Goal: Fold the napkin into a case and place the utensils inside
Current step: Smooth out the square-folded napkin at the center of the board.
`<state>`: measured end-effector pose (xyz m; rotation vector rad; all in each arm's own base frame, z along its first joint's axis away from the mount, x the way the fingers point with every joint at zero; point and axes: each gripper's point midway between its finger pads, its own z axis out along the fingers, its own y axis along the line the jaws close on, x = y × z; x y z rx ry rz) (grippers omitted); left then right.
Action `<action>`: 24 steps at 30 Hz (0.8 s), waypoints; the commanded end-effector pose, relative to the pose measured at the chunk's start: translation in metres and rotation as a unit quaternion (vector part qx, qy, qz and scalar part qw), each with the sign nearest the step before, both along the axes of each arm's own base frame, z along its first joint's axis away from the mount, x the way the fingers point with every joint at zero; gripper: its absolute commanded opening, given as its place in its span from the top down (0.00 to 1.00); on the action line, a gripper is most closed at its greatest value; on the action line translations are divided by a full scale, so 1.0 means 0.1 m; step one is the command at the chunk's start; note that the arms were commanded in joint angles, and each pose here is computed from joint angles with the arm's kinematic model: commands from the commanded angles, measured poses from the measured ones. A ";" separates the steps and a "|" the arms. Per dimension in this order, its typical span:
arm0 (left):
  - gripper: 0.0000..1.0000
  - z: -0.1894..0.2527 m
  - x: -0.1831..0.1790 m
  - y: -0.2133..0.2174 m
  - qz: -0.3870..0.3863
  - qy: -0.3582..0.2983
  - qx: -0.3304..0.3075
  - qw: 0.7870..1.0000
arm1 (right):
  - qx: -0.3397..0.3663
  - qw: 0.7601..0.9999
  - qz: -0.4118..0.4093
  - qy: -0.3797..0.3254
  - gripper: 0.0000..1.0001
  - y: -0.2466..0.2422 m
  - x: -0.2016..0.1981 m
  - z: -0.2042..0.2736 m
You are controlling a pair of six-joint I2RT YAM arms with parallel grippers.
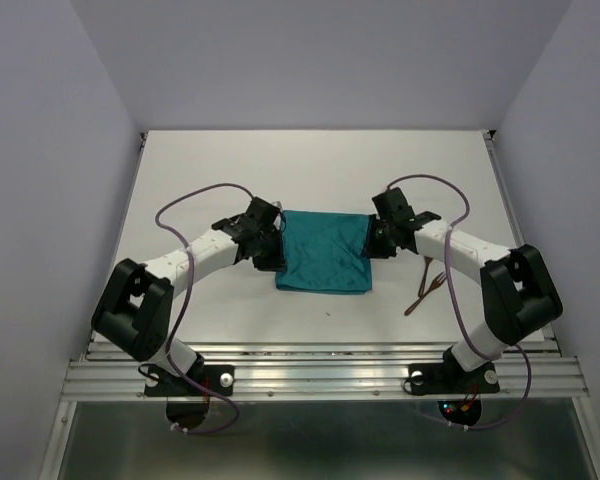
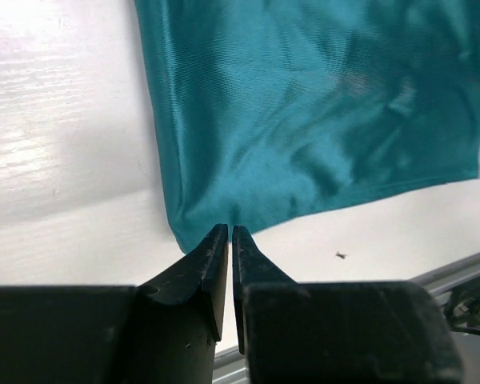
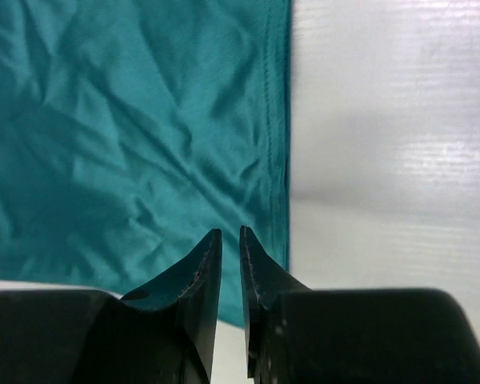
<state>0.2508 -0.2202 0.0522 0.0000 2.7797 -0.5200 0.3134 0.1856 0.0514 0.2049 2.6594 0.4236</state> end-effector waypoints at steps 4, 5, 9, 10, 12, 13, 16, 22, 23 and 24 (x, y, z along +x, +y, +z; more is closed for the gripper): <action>0.81 0.08 -0.05 0.06 -0.011 -0.027 -0.001 1.000 | 0.007 1.000 0.025 0.007 0.79 0.21 -0.38 0.16; 0.81 -0.01 -0.11 0.09 -0.012 -0.016 0.004 1.000 | 0.010 1.000 0.024 0.013 0.79 0.25 -0.43 0.14; 0.82 -0.20 -0.19 0.10 -0.010 0.002 0.002 1.000 | 0.004 0.999 0.031 0.035 0.78 0.31 -0.64 -0.01; 0.82 -0.25 -0.16 0.11 -0.003 -0.006 0.004 1.000 | -0.004 0.999 0.033 0.040 0.78 0.32 -0.68 -0.05; 0.83 -0.36 -0.19 0.15 0.010 0.000 0.008 1.000 | -0.035 0.998 0.018 0.051 0.78 0.19 -0.71 -0.22; 0.83 -0.39 -0.20 0.15 0.014 0.004 0.009 1.000 | -0.047 0.998 0.011 0.051 0.78 0.14 -0.71 -0.27; 0.84 -0.44 -0.23 0.16 0.014 0.011 0.014 1.000 | -0.060 0.996 0.012 0.067 0.80 0.10 -0.76 -0.40; 0.84 -0.13 -0.16 0.18 0.002 -0.024 0.020 1.000 | -0.060 0.998 0.008 0.009 0.80 0.10 -0.56 -0.12; 0.83 -0.05 -0.12 0.17 0.002 -0.034 0.018 0.999 | -0.064 0.998 0.007 -0.007 0.80 0.08 -0.51 -0.04; 0.83 0.12 -0.02 0.12 0.002 -0.054 0.008 0.999 | -0.073 0.997 0.011 -0.020 0.79 0.06 -0.46 0.02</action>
